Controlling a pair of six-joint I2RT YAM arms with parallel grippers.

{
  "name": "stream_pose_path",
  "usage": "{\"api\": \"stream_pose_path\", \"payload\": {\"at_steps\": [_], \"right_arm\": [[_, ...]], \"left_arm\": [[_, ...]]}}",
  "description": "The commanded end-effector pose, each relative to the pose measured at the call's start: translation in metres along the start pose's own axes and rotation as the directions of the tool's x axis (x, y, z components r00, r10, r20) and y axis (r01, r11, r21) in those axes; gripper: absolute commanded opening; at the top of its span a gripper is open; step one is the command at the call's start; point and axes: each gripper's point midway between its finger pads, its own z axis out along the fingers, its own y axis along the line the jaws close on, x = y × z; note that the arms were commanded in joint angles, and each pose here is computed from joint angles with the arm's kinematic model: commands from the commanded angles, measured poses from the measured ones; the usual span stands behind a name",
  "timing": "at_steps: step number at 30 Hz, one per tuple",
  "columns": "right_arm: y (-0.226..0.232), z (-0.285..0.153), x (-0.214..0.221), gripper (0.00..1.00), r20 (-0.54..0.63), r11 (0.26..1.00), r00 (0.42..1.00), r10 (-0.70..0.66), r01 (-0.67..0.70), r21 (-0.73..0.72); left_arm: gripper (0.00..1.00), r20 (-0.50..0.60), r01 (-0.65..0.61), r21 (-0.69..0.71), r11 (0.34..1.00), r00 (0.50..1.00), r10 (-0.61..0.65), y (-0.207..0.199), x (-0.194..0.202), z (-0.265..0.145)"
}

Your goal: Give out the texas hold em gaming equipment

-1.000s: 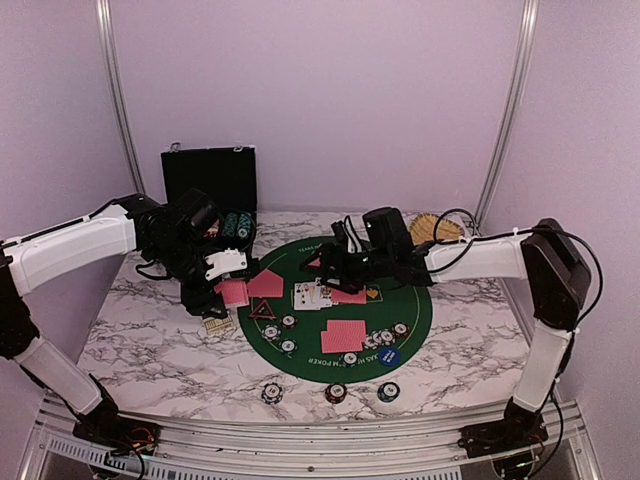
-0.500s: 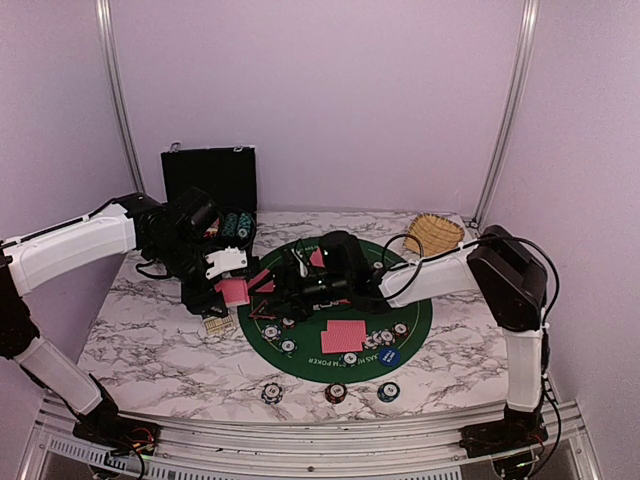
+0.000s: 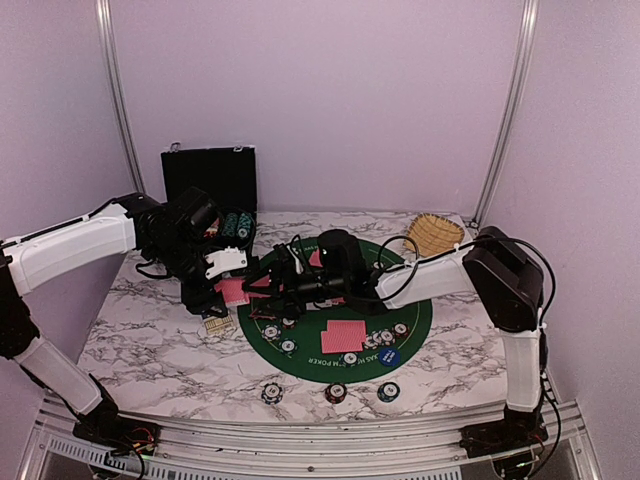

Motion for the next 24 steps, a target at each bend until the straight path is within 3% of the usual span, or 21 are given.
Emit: {"api": "stream_pose_path", "payload": {"at_steps": [1,8,24], "right_arm": [[0.013,0.001,-0.001,0.89,-0.008,0.999,1.000,-0.022,0.022,-0.029],[0.028,0.003,-0.005,0.90,0.006,0.997,0.999,-0.034,0.035,-0.074],[0.034,0.056,0.000,0.88,-0.066,0.990,0.998,-0.007,-0.003,-0.144]], "left_arm": [[0.01,0.027,0.006,-0.001,1.000,1.000,-0.005,0.000,-0.005,-0.008],[0.01,0.021,0.006,-0.003,1.000,1.000,-0.006,0.000,-0.004,-0.008],[0.01,0.039,0.006,0.004,1.000,0.999,-0.007,0.001,-0.014,-0.009]]}}
